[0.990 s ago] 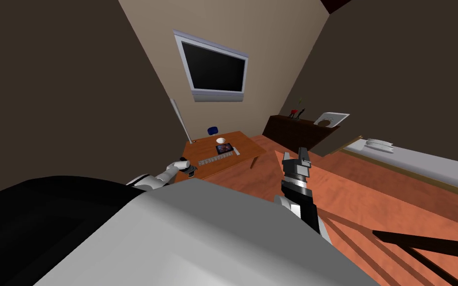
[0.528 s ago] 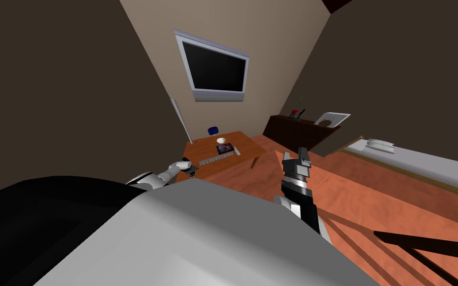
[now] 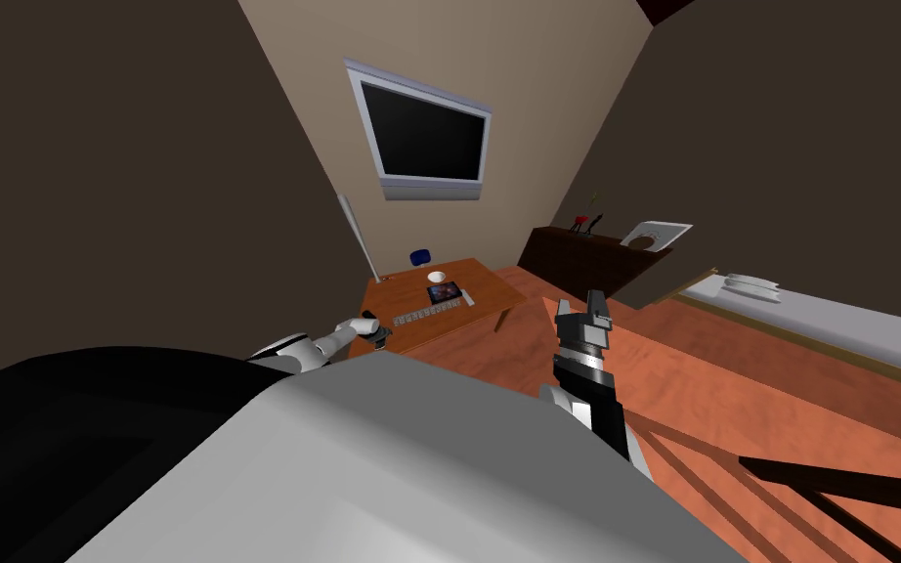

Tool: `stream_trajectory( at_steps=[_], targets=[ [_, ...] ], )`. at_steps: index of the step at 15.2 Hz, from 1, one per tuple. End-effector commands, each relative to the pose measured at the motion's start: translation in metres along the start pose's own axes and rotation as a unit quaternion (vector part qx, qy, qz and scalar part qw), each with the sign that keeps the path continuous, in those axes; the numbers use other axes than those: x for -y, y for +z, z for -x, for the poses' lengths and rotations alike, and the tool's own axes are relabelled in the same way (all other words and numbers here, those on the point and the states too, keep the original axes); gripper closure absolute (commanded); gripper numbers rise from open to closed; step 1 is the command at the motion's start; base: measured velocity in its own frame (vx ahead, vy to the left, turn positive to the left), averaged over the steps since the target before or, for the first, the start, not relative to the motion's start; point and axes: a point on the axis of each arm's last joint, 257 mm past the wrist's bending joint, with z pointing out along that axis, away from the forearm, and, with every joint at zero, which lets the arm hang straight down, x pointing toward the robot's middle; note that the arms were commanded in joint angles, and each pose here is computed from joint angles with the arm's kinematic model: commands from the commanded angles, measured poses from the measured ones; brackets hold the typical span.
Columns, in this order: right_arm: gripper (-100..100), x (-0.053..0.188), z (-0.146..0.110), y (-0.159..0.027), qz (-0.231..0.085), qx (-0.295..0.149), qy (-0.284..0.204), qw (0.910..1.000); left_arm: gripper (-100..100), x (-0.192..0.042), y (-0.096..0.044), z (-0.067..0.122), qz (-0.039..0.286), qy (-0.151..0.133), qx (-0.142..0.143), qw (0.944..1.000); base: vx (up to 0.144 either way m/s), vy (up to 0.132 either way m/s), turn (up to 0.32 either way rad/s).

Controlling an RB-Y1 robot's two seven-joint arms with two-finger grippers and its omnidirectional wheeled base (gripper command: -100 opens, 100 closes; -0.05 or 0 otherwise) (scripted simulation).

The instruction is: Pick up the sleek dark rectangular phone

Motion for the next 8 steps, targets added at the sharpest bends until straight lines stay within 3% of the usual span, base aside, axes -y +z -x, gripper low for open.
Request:
stream_trajectory(
  at_steps=[1, 2, 3, 4, 7, 8],
  targets=[
    [0, 0.0, 0.0, 0.0, 0.0, 0.0, 0.0, 1.0, -100, -0.0001, 0.0016, -0.0027, 0.002, 0.003, -0.001, 1.0, -0.004, 0.016, 0.001],
    [0, 0.0, 0.0, 0.0, 0.0, 0.0, 0.0, 1.0, -100, 0.0018, 0.0017, 0.0002, 0.0, -0.007, 0.002, 1.0, -0.005, 0.019, 0.006],
    [0, 0.0, 0.0, 0.0, 0.0, 0.0, 0.0, 1.0, -100, 0.0003, 0.0035, -0.0048, 0.004, 0.002, -0.001, 1.0, -0.003, 0.021, 0.005],
    [0, 0.0, 0.0, 0.0, 0.0, 0.0, 0.0, 1.0, -100, 0.0029, 0.0023, 0.0017, -0.001, -0.013, 0.005, 0.9999, -0.005, 0.026, 0.009],
    [0, 0.0, 0.0, 0.0, 0.0, 0.0, 0.0, 1.0, -100, 0.0013, 0.0038, -0.0035, 0.003, -0.004, 0.001, 1.0, -0.001, 0.018, 0.001],
    [0, 0.0, 0.0, 0.0, 0.0, 0.0, 0.0, 1.0, 100, 0.0013, 0.0042, -0.004, 0.004, -0.003, 0.0, 1.0, 0.0, 0.0, 0.0]
  ],
)
